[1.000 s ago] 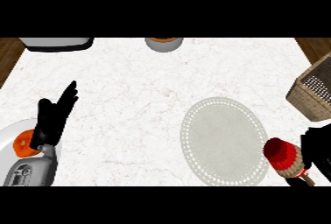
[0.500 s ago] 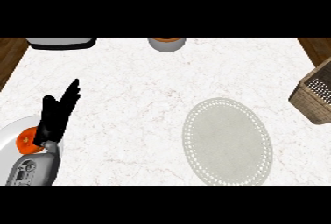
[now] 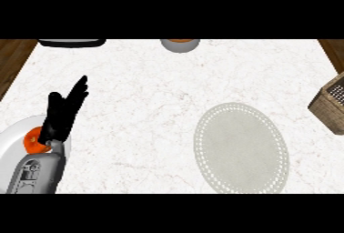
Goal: Pick the cupcake from the placemat and place it in the basket
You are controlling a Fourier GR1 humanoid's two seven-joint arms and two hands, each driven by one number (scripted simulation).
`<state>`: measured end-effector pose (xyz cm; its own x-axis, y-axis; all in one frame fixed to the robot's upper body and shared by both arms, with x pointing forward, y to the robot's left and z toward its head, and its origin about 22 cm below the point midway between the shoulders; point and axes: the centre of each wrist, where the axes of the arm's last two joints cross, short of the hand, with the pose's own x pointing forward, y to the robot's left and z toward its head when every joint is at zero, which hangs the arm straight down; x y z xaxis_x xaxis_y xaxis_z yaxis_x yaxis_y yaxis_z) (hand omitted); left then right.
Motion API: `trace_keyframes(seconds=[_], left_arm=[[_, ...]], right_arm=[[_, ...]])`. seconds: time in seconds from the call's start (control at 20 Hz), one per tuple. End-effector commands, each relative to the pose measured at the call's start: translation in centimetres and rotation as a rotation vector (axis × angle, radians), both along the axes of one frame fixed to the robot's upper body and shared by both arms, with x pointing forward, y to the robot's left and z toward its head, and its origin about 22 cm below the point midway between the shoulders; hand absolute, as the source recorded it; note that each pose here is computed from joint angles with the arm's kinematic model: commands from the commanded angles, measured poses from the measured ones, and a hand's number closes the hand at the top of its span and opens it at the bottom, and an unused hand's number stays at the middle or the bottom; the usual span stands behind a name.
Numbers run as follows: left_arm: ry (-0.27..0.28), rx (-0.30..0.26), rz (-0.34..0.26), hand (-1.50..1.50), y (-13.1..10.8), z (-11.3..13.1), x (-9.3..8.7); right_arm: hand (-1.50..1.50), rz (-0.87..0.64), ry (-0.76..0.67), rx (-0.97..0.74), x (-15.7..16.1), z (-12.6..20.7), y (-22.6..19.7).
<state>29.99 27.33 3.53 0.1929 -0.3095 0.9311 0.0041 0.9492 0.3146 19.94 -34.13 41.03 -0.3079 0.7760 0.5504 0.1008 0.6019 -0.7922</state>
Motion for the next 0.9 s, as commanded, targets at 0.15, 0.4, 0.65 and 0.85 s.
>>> trace_keyframes(seconds=[0.15,0.4,0.65,0.85], left_arm=[[-0.007,0.005,-0.016,0.00,-0.5,0.4,0.4],[-0.014,-0.009,-0.036,0.00,-2.2,-0.3,0.4],[0.000,-0.007,-0.010,0.00,2.0,-1.5,0.0],[-0.007,-0.021,-0.024,0.00,-0.5,-1.8,-0.1]], right_arm=[[1.50,-0.240,0.063,-0.278,1.2,3.3,-2.6],[1.50,-0.287,0.103,-0.329,3.9,2.5,-5.9],[1.50,-0.281,0.094,-0.318,5.9,0.3,-10.4],[1.50,-0.223,0.082,-0.308,7.2,-0.8,-13.3]])
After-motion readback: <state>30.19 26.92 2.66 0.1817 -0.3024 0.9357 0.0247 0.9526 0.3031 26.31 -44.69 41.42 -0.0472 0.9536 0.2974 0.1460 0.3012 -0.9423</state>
